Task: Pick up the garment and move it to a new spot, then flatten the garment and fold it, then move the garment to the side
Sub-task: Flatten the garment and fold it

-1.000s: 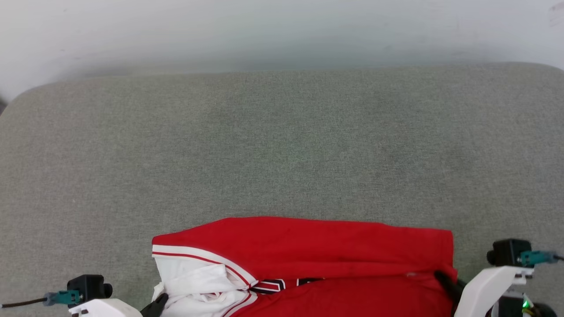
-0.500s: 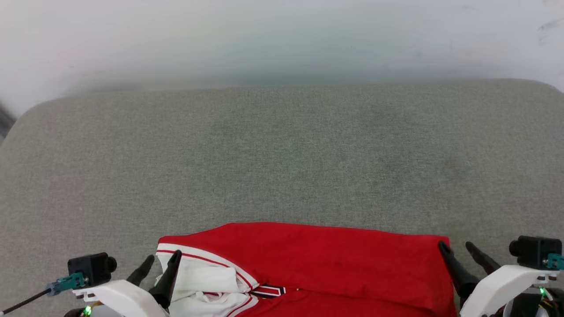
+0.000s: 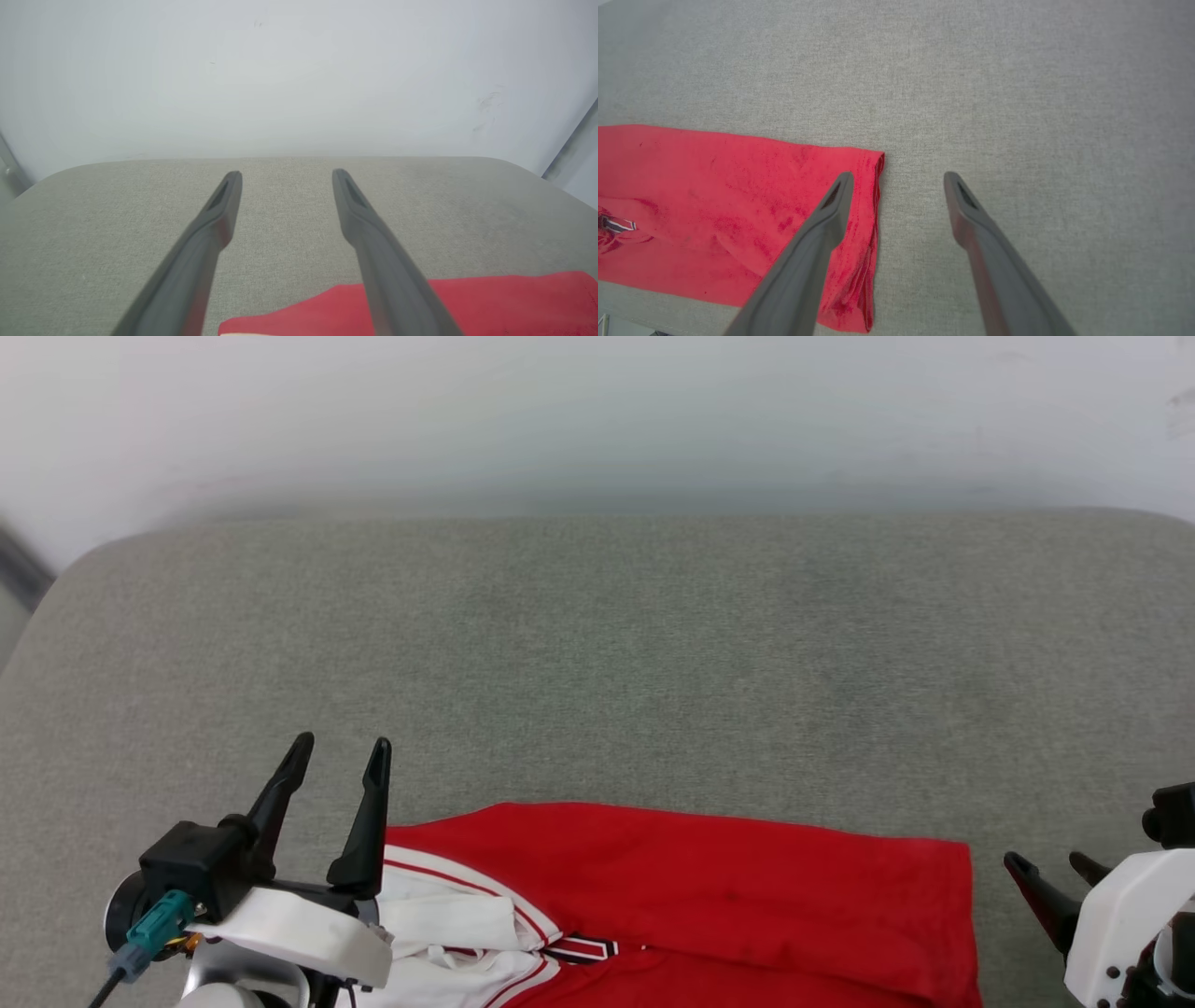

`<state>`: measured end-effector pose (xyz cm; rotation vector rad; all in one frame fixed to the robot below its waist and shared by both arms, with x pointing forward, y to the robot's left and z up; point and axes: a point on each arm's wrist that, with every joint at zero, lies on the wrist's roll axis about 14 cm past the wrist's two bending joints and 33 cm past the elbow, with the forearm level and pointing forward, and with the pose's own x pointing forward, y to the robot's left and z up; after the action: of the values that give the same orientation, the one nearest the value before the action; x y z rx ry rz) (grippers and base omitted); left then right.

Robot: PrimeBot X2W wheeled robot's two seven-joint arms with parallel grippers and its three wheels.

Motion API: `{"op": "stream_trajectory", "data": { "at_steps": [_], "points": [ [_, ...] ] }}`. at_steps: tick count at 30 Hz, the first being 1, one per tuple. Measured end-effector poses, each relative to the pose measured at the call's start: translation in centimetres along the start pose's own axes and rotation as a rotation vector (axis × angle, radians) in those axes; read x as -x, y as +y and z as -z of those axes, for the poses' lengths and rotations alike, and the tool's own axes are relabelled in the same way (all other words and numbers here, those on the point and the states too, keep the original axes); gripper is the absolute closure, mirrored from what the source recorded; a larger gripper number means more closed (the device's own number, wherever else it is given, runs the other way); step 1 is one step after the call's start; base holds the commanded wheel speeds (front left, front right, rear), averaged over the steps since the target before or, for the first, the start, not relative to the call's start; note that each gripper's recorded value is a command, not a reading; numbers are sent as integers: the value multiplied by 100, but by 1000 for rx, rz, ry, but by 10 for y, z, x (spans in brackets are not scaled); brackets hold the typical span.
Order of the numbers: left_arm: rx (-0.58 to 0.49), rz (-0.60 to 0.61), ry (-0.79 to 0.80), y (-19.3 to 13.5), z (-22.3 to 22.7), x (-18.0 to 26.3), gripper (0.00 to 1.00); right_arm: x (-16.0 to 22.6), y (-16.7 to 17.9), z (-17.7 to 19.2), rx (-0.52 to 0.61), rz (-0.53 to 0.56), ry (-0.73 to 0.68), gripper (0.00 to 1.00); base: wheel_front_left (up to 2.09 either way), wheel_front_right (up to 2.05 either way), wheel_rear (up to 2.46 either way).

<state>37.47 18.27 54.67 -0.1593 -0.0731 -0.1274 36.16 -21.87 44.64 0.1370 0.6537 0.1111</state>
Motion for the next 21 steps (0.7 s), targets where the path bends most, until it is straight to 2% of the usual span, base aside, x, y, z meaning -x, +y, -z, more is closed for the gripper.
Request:
{"op": "stream_trajectory", "data": {
  "at_steps": [7,9,17,18,20,21],
  "points": [
    [-62,-27,-65,2,-10,-2,0,-16,11,28,12,-31,165,0,0,0,0],
    [-60,-47,-69,6,-8,-4,0,-31,27,53,-10,-72,257,0,0,0,0],
    [-65,-71,-61,15,0,-8,0,-50,39,81,-29,-114,382,0,0,0,0],
    [-65,-74,-63,15,0,-8,0,-51,39,82,-30,-116,387,33,0,0,0],
    [-68,-74,-68,16,-1,-9,0,-51,41,82,-25,-123,390,87,0,0,0],
    [-67,-73,-68,16,-1,-8,0,-51,41,81,-27,-127,388,100,0,0,0]
  ]
}}
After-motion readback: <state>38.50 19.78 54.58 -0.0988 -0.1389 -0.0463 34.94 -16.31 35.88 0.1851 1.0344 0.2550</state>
